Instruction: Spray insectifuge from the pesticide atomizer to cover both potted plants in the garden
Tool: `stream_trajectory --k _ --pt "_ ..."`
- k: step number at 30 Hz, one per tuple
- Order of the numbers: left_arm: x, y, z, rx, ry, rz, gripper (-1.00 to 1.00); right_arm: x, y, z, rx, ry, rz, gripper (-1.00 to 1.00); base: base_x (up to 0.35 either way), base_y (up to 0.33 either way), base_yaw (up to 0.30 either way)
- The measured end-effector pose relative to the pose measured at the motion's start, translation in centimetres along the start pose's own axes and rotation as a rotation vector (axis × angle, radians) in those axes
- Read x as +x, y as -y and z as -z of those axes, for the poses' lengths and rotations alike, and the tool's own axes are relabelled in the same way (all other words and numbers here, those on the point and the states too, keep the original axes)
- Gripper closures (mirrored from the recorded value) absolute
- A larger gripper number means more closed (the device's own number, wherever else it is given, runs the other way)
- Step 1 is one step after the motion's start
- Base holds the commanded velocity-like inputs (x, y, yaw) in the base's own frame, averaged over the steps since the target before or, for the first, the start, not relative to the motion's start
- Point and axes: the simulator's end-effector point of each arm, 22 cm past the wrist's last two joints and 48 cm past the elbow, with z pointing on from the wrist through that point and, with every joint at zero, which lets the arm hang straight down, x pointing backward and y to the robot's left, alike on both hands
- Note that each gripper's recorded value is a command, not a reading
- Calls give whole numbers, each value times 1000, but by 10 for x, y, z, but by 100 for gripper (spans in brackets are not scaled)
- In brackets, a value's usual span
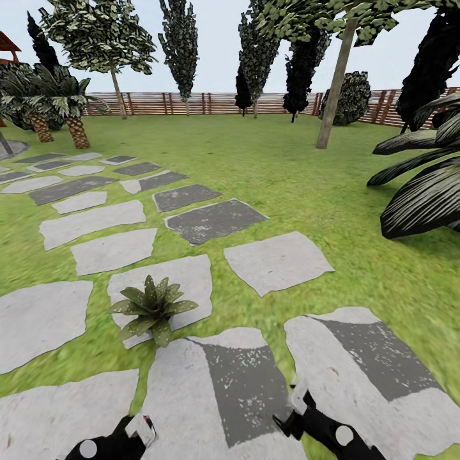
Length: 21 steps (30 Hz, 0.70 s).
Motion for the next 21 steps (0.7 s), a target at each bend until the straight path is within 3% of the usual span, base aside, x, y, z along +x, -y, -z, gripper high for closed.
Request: stream_trajectory --k 2,3,5,7,10,12,13,14,15,16,18,19,21 --pt "13 -16 1 -113 -4 98 100 55 36 20 205 -77 -171 -100 0 0 0" --pt "22 -24 2 -180 -8 159 100 87 56 37 337 -125 -257 -100 0 0 0" --pt "29 -25 2 -232 -10 235 100 108 70 52 440 -153 -310 -100 0 0 0" --pt "49 -8 0 -268 -28 350 100 118 82 64 530 -143 -369 -100 0 0 0" --pt "60 5 2 -281 -15 379 100 123 76 70 545 -127 -380 -100 0 0 0" --pt "65 18 2 -268 -19 388 100 118 74 69 549 -98 -378 -100 0 0 0" --pt "69 37 -1 -239 -28 399 100 113 72 68 551 -74 -379 -100 0 0 0" --pt "70 36 -1 -248 -25 416 100 113 74 69 559 -70 -389 -100 0 0 0" --pt "71 32 0 -267 -20 448 100 114 76 71 576 -66 -412 -100 0 0 0" --pt "75 17 5 -346 4 585 100 121 88 80 641 -52 -503 -100 0 0 0" --pt "77 10 8 -376 14 638 100 126 89 83 671 -48 -560 -100 0 0 0" --pt "79 8 10 -385 15 648 100 136 67 80 642 -76 -597 -100 0 0 0" --pt "84 4 13 -396 15 646 100 138 65 79 637 -81 -603 -100 0 0 0"
